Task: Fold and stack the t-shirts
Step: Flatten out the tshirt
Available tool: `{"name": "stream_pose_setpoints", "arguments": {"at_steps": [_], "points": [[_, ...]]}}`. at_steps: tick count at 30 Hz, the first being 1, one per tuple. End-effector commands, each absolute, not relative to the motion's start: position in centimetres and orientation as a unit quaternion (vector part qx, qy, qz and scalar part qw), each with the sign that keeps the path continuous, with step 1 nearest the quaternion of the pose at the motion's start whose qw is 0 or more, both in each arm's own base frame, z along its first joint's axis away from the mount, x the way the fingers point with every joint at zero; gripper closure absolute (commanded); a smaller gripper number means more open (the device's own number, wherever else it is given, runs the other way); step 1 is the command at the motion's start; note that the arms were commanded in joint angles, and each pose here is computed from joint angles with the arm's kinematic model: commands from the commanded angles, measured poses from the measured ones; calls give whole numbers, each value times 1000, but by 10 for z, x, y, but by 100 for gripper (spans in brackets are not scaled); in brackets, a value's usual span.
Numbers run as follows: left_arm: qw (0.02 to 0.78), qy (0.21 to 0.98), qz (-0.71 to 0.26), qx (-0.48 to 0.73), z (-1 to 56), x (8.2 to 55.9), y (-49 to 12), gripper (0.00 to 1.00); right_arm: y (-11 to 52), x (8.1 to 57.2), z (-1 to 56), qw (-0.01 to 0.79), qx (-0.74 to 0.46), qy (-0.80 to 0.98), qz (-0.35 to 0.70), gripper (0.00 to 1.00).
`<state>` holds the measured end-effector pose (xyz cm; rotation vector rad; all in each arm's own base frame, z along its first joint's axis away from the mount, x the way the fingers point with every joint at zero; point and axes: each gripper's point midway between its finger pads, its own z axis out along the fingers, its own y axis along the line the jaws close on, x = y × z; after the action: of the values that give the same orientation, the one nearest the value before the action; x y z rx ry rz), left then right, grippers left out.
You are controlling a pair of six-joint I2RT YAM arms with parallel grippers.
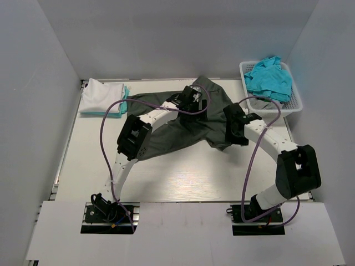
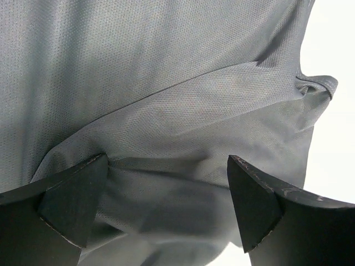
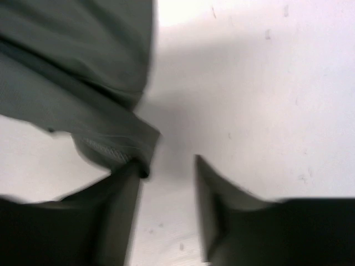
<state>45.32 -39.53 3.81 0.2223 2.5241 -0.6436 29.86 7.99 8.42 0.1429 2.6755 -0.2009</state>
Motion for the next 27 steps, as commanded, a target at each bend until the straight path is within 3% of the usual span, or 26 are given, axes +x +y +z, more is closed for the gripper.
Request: {"name": "stream_pose_setpoints", "arguments": {"at_steps": [1,2,6,11,14,21,27], "points": [[131,974,-151,107,-20,395,-342,0,64,262,68,176,51,978,-98,39],[134,971,-151,124,-9,388,-341,0,63,258,66,171,53,979,-99,32],[169,960,-168,146,38,384,-342,0,62,265,86,196,61,973,-101,29],[219,946,-190,146,88,392,-347,0,121,295,136,285,8,956,67,29],[234,945,-181,142,99,396,-343,0,167,286,154,303,-64,934,180,28],[225,953,-161,124,88,411,-336,0,228,259,123,231,-161,926,252,29],[228,953,-159,118,81,414,-337,0,242,246,77,187,-181,941,218,36]]}}
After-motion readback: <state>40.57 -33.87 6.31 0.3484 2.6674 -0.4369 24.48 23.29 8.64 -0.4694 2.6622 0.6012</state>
